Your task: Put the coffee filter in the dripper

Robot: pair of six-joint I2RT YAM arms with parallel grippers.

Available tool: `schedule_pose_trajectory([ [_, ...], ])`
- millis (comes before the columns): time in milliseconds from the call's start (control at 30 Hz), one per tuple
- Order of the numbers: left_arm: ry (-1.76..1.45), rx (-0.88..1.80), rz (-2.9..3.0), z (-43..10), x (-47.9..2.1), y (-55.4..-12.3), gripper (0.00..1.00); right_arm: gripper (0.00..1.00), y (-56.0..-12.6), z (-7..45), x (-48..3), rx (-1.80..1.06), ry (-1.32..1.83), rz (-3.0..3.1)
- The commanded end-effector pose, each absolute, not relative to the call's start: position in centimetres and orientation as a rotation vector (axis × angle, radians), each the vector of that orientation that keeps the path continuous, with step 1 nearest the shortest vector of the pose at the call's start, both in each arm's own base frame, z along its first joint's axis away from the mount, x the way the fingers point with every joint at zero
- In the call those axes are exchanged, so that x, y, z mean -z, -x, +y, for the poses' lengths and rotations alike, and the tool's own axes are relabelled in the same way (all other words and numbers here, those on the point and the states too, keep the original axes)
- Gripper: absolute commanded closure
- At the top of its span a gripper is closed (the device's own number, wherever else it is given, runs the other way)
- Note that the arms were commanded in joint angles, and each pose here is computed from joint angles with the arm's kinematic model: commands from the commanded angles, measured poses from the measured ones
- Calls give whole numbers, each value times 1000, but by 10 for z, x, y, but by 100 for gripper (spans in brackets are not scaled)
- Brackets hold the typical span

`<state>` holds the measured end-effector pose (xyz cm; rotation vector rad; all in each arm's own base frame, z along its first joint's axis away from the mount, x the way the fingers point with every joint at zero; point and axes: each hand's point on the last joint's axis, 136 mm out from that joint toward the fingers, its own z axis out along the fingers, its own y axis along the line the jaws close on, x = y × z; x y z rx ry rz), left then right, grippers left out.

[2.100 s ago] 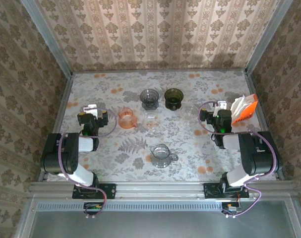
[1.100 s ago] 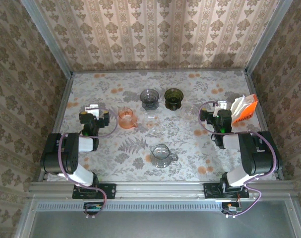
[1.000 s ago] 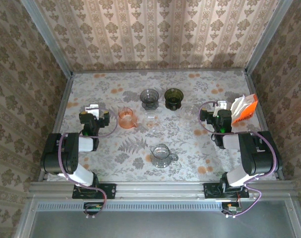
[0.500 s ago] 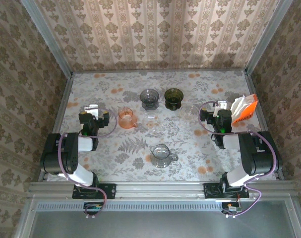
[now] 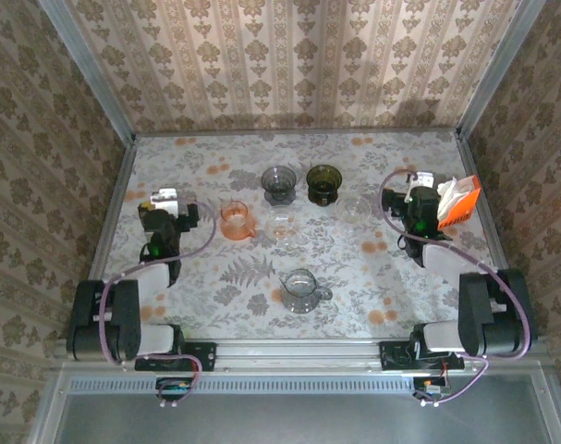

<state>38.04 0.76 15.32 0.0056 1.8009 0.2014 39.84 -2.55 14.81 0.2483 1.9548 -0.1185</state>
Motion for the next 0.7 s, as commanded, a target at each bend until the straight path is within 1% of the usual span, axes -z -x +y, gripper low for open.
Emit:
schedule_pose_trajectory([
  [0, 112, -233, 1750, 20, -186, -377, 0, 0, -381, -38, -162, 241, -357, 1955],
  [100, 248, -207, 1672, 30, -219, -379, 0, 0, -374, -50, -189, 281, -506, 1873],
  [167, 363, -162, 1654, 37, -234, -380, 0, 0, -370, -61, -198, 206, -708, 1817],
  [233, 400, -74, 1656, 34, -247, -380, 0, 0, -349, -73, -187, 131, -1011, 1803],
  [267, 369, 5, 1651, 27, -254, -381, 0, 0, -352, -69, -185, 72, -1017, 1816],
  [333, 340, 200, 1580, 14, -272, -379, 0, 0, -367, -50, -185, -73, -914, 1835],
  [400, 522, 324, 1513, 27, -270, -371, 0, 0, -373, -35, -185, -163, -871, 1870],
  [433, 683, 386, 1495, 41, -260, -364, 0, 0, -375, -27, -185, -195, -843, 1907],
  [467, 771, 444, 1483, 49, -256, -360, 0, 0, -376, -20, -186, -204, -812, 1945],
  [567, 612, 532, 1517, 36, -277, -362, 0, 0, -368, 2, -182, -208, -734, 2050],
  [667, 608, 584, 1555, 29, -288, -360, 0, 0, -352, 29, -169, -228, -663, 2150],
])
